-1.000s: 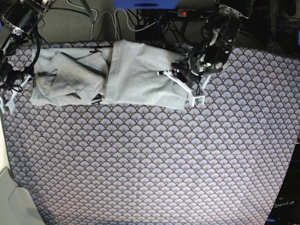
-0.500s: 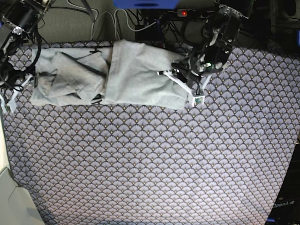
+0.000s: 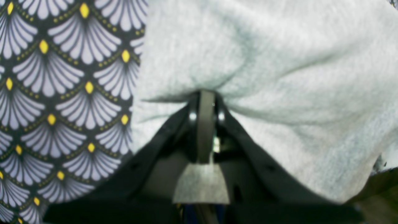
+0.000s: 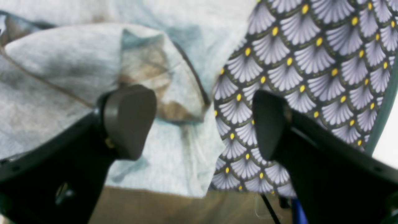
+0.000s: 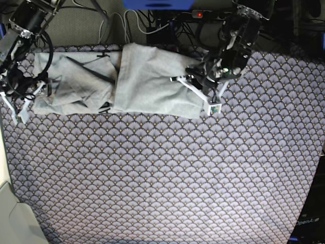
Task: Fold the T-shirt properly
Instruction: 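Open the right gripper and release the shirt's end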
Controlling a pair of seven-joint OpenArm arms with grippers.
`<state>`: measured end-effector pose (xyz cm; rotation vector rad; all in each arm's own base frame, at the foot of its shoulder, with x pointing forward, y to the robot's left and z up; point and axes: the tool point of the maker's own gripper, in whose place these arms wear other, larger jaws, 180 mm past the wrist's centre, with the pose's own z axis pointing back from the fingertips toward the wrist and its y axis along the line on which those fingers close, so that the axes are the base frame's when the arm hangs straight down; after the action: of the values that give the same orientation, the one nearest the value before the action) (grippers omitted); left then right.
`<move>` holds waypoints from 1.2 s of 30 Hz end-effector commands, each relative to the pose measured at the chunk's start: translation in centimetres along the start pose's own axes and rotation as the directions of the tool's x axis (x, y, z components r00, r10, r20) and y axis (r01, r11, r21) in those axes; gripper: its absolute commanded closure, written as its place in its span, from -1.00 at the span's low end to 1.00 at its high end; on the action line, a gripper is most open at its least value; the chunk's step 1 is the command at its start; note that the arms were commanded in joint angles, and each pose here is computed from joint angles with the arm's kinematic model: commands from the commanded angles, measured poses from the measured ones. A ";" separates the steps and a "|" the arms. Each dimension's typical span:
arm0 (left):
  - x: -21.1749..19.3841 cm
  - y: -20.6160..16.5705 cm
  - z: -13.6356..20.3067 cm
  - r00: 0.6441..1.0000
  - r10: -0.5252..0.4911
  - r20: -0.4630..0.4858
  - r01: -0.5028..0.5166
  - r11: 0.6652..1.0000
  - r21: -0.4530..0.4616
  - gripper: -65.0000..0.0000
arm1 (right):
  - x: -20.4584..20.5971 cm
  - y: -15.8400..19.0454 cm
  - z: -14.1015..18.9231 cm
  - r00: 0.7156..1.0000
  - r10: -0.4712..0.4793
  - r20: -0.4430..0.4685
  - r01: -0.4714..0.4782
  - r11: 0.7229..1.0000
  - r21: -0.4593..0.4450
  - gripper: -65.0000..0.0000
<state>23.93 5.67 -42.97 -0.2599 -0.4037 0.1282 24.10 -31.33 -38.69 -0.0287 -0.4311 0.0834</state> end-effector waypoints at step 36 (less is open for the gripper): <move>1.3 -0.2 0.1 1.000 -0.002 0.028 0.002 1.000 0.000 0.99 | -1.4 0.9 -3.9 0.992 -0.119 -0.027 0.122 0.986 0.113 -0.64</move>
<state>24.49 5.65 -42.77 -0.2603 -0.4103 0.1282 24.33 -31.48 -42.66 0.0705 -0.4078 -0.0097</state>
